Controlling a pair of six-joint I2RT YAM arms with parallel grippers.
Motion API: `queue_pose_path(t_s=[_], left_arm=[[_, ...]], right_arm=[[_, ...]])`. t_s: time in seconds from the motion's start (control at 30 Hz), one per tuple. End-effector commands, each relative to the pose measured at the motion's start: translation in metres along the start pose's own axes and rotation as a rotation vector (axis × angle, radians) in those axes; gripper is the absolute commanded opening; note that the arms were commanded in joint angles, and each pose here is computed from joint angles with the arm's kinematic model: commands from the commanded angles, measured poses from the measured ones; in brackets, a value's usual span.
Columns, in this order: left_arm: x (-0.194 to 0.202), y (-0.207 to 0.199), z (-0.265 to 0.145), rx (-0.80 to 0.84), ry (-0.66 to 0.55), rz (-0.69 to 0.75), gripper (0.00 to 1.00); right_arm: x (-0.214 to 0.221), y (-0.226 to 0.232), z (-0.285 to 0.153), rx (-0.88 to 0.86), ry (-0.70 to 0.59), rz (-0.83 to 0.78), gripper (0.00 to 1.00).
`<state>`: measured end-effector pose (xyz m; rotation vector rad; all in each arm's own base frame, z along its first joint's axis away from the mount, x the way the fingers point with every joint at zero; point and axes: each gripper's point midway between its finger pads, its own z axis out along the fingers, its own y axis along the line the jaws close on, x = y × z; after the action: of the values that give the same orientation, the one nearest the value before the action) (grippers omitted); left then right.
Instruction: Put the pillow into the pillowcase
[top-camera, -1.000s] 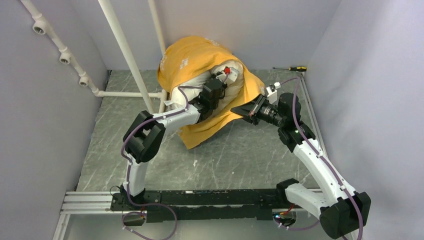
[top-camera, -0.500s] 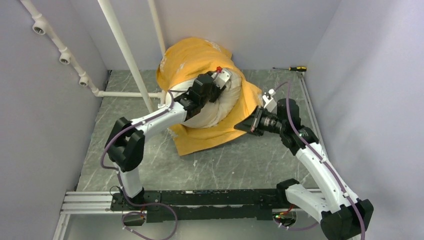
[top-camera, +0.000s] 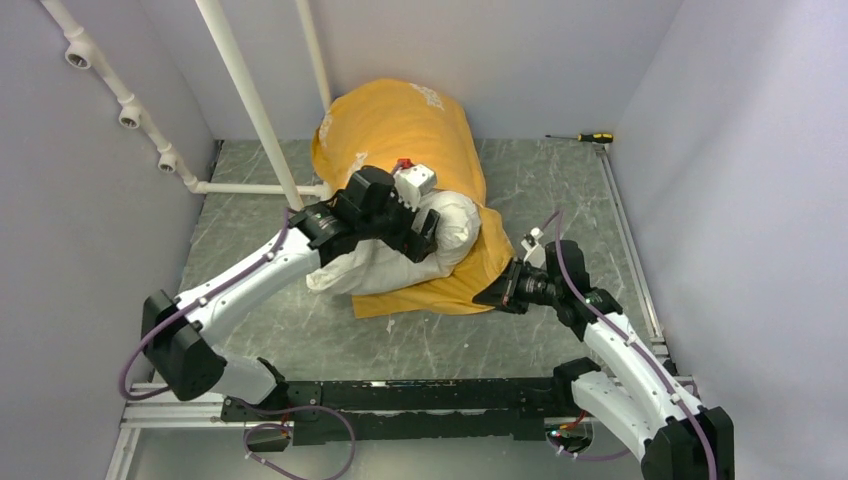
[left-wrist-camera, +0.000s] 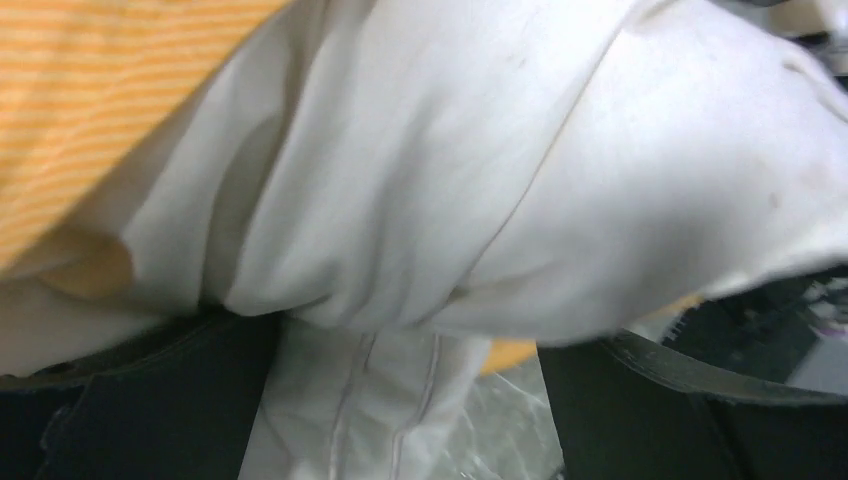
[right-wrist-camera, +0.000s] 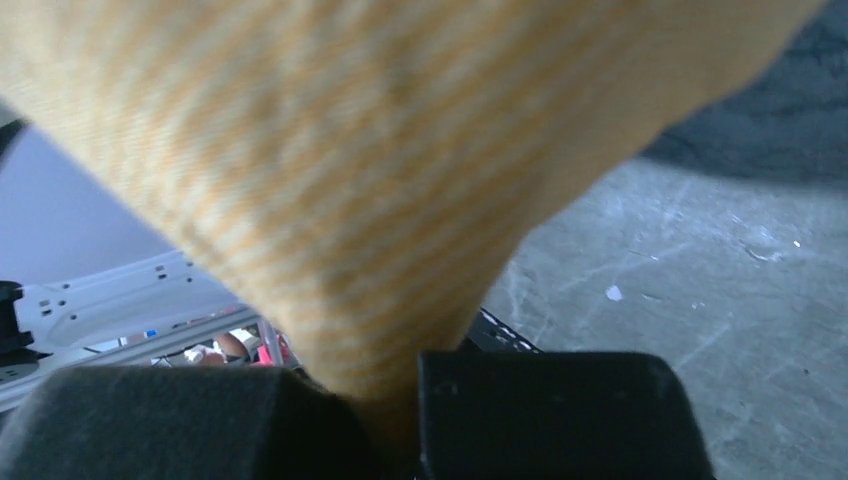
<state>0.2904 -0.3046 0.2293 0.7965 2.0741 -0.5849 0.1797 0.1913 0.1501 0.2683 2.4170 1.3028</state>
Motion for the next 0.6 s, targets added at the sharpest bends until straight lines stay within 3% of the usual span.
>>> queue_pose_path(t_s=[0.0, 0.07, 0.13, 0.17, 0.23, 0.37, 0.57], left_arm=[[0.001, -0.02, -0.035, 0.105, 0.044, -0.146, 0.99], [-0.004, -0.026, -0.04, 0.132, 0.043, -0.163, 0.99], [-0.008, -0.021, -0.04, 0.099, 0.03, -0.179, 0.99], [-0.01, -0.021, -0.04, 0.092, 0.024, -0.184, 0.98], [-0.018, -0.024, -0.039, 0.108, -0.003, -0.195, 0.98], [-0.023, -0.044, -0.032, 0.169, -0.005, -0.156, 0.97], [-0.032, -0.087, -0.013, 0.195, -0.053, 0.027, 0.98]], right_arm=[[0.005, -0.002, 0.002, -0.054, -0.004, -0.002, 0.11], [0.009, -0.012, 0.004, -0.018, 0.006, 0.014, 0.23], [0.009, -0.023, -0.001, 0.058, -0.002, 0.004, 0.55], [0.002, -0.021, -0.008, 0.096, -0.032, -0.024, 0.65], [-0.012, -0.024, -0.028, 0.217, -0.105, -0.108, 0.77], [-0.033, -0.012, -0.071, 0.364, -0.221, -0.223, 0.84], [-0.041, -0.008, -0.09, 0.434, -0.232, -0.299, 0.83]])
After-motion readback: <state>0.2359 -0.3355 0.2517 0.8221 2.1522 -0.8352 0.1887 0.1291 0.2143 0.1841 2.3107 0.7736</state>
